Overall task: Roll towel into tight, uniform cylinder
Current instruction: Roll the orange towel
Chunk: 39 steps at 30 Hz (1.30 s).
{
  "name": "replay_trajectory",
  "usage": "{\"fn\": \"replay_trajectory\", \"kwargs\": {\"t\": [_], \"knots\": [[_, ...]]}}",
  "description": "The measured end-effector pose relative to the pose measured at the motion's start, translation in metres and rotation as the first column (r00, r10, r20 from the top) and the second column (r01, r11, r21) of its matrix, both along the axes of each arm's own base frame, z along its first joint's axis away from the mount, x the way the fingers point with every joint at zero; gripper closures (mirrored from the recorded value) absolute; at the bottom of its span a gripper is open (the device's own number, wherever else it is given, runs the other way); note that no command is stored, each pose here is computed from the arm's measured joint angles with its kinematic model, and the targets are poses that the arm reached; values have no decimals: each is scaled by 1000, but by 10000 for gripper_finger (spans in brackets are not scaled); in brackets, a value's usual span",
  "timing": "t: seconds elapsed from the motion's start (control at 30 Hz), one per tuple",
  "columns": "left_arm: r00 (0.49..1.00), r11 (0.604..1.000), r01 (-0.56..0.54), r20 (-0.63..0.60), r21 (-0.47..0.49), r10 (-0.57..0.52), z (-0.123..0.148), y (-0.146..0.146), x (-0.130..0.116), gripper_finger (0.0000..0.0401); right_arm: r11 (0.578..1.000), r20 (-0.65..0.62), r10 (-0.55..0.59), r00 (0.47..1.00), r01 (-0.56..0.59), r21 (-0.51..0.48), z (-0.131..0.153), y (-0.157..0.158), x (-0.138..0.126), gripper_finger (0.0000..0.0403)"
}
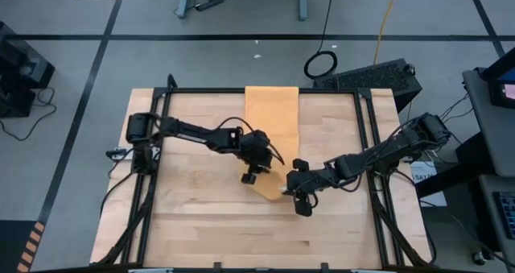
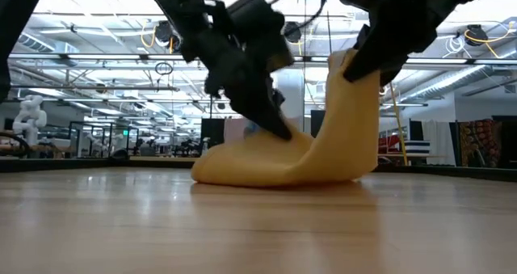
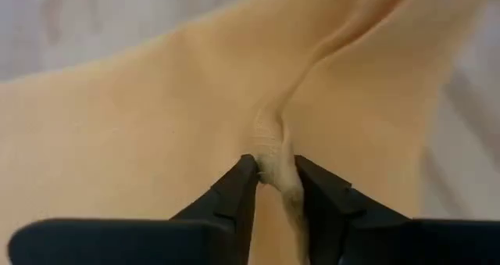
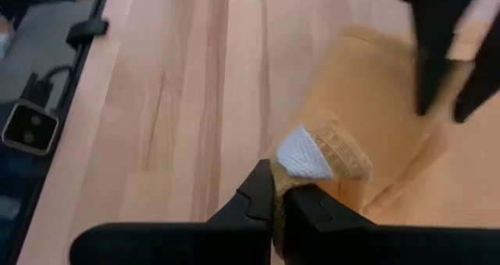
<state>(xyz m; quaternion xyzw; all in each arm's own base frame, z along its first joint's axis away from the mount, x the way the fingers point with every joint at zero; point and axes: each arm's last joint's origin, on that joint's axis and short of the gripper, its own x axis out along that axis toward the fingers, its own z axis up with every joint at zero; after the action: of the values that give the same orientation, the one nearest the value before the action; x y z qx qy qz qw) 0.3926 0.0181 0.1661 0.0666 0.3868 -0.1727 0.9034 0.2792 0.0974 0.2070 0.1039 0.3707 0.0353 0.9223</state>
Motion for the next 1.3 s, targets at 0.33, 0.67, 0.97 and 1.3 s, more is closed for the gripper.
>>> {"fn": "replay_trajectory", "kwargs": {"t": [0.33, 0.67, 0.97, 1.3], "knots": [[997, 999, 18, -71, -35, -20, -2, -29, -4, 385, 999, -2, -31, 1000, 31, -14, -1, -5, 1, 403], [987, 991, -121, -115, -50, 115, 46, -44, -31, 397, 997, 0, -82, 997, 82, 14, 0, -5, 1, 403], [972, 988, -116, -214, -99, 93, 75, -98, -68, 397, 990, -34, 79, 996, -74, 122, 0, 5, -1, 403], [952, 982, -188, -244, 16, 186, 52, -166, -92, 384, 989, -58, 120, 991, -115, 89, -2, 9, -5, 403]]}}
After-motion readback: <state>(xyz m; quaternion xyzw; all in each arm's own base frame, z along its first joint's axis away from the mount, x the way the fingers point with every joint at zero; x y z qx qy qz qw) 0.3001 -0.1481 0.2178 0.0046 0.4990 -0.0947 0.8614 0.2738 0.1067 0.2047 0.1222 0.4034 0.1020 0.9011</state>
